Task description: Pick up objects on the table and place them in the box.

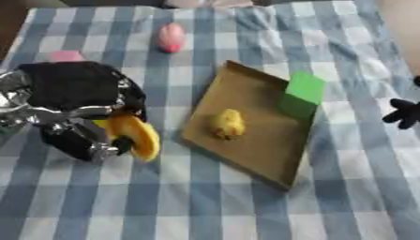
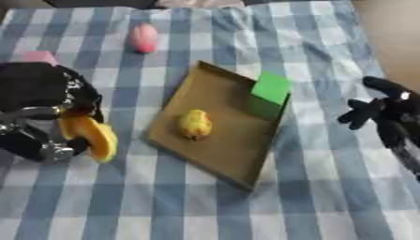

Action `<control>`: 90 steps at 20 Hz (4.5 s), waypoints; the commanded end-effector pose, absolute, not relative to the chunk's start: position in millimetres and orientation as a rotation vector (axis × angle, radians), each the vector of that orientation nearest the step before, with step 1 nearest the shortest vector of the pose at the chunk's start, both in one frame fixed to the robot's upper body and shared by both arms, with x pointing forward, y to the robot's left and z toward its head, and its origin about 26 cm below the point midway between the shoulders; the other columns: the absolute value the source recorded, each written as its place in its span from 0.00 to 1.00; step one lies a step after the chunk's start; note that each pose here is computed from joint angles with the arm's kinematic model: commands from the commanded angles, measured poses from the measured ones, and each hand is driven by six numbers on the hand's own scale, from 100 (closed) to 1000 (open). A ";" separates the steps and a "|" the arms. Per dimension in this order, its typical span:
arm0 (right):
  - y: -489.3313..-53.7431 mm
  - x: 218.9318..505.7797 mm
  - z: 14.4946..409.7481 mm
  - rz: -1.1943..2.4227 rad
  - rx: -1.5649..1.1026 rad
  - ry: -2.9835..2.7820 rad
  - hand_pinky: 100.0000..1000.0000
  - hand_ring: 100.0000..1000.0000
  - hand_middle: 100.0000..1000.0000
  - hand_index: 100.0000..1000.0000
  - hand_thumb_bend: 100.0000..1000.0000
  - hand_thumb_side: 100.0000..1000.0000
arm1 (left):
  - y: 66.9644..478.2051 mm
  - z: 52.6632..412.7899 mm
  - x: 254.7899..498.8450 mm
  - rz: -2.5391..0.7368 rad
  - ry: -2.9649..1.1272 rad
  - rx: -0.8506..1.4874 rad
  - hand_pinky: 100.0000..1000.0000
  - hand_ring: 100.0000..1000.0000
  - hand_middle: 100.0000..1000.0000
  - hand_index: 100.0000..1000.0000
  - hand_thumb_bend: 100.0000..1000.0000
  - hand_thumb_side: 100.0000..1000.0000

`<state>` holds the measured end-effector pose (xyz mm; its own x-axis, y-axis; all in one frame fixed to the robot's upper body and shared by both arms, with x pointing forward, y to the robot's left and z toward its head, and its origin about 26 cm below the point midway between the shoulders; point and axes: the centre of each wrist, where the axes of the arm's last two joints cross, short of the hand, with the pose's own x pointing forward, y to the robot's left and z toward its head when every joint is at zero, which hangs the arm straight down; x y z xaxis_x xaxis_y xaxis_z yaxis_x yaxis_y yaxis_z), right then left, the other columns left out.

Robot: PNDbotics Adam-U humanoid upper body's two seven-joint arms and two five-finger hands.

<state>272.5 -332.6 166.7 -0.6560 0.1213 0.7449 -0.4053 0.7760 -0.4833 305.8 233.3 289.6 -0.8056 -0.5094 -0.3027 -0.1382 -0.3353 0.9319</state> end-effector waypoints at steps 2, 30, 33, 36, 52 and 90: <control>-335.6 270.4 174.3 0.840 0.195 -2.157 0.99 0.69 0.51 0.97 0.00 0.44 | 221.8 317.9 299.9 -2.192 -1.815 0.862 0.64 0.54 0.43 0.61 0.00 0.14; -337.3 274.6 188.9 0.821 0.215 -2.244 0.98 0.70 0.52 0.97 0.00 0.41 | 69.4 285.9 351.9 -2.005 -2.083 0.435 0.61 0.52 0.43 0.64 0.00 0.18; -337.6 274.6 189.3 0.820 0.212 -2.250 0.98 0.70 0.52 0.97 0.00 0.41 | 54.6 267.7 358.8 -1.996 -2.050 0.398 0.61 0.52 0.43 0.64 0.00 0.17; -338.1 274.7 190.2 0.818 0.209 -2.259 0.98 0.70 0.52 0.97 0.00 0.41 | 47.2 249.8 365.0 -2.005 -2.006 0.395 0.62 0.53 0.44 0.65 0.00 0.17; -340.0 273.6 189.1 0.796 0.199 -2.263 0.98 0.70 0.52 0.97 0.00 0.41 | 52.4 222.8 366.9 -2.148 -1.909 0.545 0.85 0.84 0.78 0.96 0.00 0.43; -347.7 268.4 184.2 0.792 0.143 -2.255 0.98 0.69 0.52 0.97 0.00 0.41 | 267.5 299.5 362.5 -1.683 -1.658 1.083 0.86 0.85 0.79 0.92 0.05 0.32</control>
<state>269.4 -346.3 174.0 -0.7077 0.1065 0.6985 -0.3314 0.8230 -0.4613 365.2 252.6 285.5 -0.5705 -0.8091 -0.1408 -0.1310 -0.0796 0.9882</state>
